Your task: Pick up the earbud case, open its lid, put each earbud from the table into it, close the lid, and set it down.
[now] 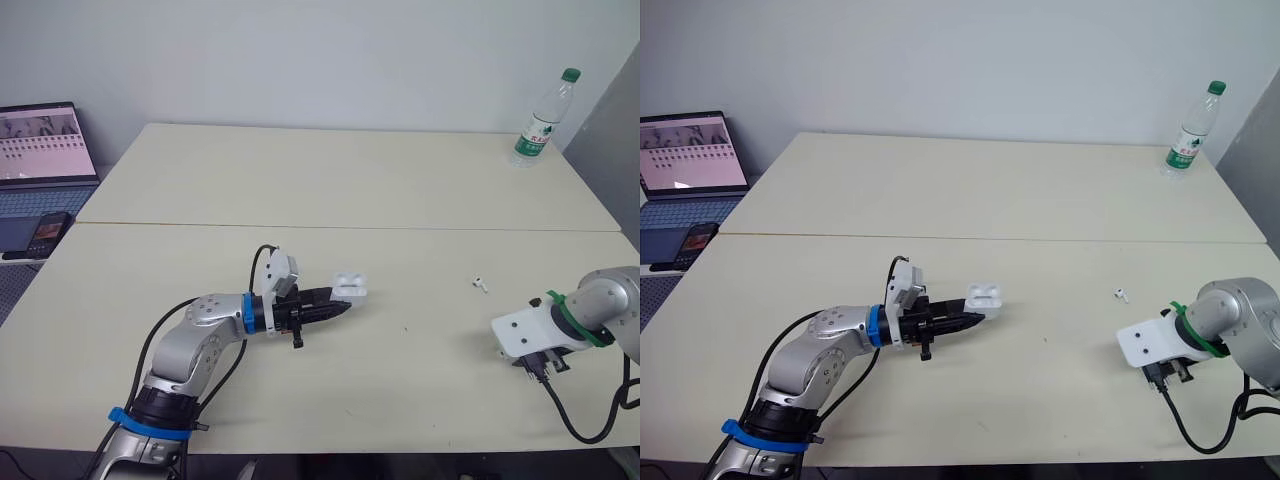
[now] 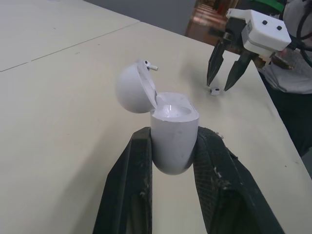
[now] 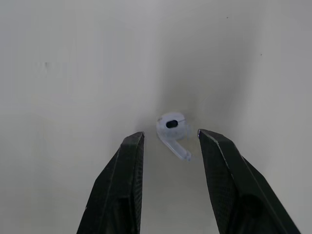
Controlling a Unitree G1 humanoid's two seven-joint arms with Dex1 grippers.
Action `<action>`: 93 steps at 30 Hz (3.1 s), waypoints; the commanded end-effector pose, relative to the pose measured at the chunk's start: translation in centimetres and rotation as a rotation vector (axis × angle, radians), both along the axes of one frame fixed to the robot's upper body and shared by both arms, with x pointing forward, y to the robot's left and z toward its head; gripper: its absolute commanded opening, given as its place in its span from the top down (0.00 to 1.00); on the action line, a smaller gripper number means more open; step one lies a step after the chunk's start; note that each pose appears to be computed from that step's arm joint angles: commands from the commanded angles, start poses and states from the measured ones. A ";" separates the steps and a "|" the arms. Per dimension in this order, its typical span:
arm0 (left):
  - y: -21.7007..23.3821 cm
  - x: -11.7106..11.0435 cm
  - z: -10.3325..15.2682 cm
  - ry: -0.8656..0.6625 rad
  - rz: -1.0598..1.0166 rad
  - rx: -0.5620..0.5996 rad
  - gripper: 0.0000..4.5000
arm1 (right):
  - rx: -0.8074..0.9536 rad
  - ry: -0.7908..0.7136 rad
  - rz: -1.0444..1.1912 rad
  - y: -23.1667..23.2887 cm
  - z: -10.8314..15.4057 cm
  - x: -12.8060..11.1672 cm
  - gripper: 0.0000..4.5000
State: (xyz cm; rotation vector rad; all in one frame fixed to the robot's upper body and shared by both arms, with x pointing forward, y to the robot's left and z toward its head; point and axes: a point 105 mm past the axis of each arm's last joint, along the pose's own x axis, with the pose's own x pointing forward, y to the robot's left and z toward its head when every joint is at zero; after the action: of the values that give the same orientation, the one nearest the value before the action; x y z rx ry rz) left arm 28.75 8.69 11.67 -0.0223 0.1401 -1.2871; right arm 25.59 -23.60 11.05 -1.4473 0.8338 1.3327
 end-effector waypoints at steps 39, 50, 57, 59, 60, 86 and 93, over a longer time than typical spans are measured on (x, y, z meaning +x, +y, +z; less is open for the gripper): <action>-1.1 -0.7 2.7 -0.030 0.000 -0.036 0.82 | -0.147 0.113 0.084 1.0 -0.8 -0.9 0.60; -0.7 -0.7 2.1 -0.024 0.001 -0.028 0.82 | -0.157 0.143 0.048 0.8 -1.1 -1.1 0.60; -0.2 -0.7 1.4 -0.021 0.005 -0.024 0.82 | -0.159 0.145 0.042 0.9 -1.3 -0.8 0.60; -0.1 -0.7 1.3 -0.021 0.007 -0.023 0.82 | -0.157 0.148 0.039 0.9 -1.3 -0.9 0.60; -0.1 -0.7 1.2 -0.021 0.008 -0.023 0.82 | -0.156 0.149 0.038 0.9 -1.4 -0.9 0.60; -0.6 3.0 3.1 -0.147 0.215 -0.152 0.82 | 0.935 -0.181 -0.191 11.5 6.8 3.0 0.91; -3.0 4.7 3.2 -0.246 0.279 -0.174 0.82 | 1.363 -0.272 -0.404 13.4 9.4 5.1 0.91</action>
State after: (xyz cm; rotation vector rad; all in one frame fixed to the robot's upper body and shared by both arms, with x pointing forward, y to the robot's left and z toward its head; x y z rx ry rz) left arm 33.31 6.70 13.35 -0.0632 -0.1013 -1.0101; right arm 30.42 -10.13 18.39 -0.3831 0.0107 1.0239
